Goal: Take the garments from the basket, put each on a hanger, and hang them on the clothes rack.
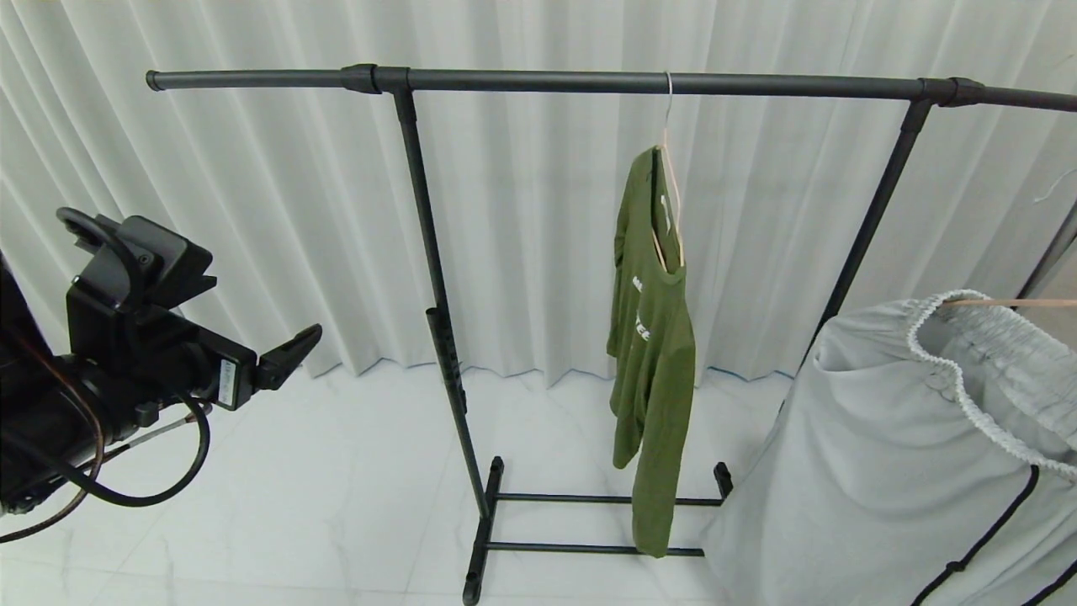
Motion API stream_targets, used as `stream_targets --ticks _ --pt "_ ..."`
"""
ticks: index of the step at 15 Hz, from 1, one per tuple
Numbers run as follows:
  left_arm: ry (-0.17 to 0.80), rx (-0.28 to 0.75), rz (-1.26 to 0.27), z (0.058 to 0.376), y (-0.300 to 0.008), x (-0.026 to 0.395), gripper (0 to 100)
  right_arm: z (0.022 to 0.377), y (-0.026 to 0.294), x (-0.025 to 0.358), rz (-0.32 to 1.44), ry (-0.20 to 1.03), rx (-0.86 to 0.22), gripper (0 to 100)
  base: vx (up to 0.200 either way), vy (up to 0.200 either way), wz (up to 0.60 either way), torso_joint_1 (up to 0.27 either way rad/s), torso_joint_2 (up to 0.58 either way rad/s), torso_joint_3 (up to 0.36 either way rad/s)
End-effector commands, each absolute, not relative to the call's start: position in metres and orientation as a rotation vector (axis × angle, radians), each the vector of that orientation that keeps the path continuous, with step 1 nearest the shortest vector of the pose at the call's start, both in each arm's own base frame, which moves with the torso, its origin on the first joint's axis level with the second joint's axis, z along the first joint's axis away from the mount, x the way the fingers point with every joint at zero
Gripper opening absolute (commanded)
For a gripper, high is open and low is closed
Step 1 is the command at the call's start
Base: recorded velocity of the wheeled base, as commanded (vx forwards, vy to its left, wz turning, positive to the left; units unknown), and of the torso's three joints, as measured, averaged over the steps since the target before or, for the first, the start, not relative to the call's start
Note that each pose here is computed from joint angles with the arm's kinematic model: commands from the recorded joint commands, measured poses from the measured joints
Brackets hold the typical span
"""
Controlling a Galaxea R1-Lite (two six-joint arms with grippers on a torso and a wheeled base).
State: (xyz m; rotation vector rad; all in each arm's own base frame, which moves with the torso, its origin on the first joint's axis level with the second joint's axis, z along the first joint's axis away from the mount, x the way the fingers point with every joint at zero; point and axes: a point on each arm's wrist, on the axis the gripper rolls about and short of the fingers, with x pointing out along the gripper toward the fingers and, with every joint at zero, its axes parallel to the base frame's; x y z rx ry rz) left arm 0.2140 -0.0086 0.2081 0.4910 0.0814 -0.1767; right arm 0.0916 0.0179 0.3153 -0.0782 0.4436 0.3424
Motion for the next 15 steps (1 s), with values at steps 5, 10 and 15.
stream_targets --ticks 5,10,15 --pt "0.082 0.490 -0.176 0.208 -0.009 0.214 100 0.317 0.020 0.107 0.391 0.409 -0.049 0 0.000 0.000 0.00 0.000 0.00 0.000" --pt "0.085 0.490 -0.183 0.207 -0.010 0.214 100 0.322 0.021 0.119 0.379 0.370 0.008 0 0.080 0.000 0.00 0.001 0.00 0.002" --pt "0.061 0.492 -0.215 0.210 -0.017 0.212 100 0.324 0.023 0.132 0.377 0.351 0.020 0 0.200 0.000 0.00 0.002 0.00 0.007"
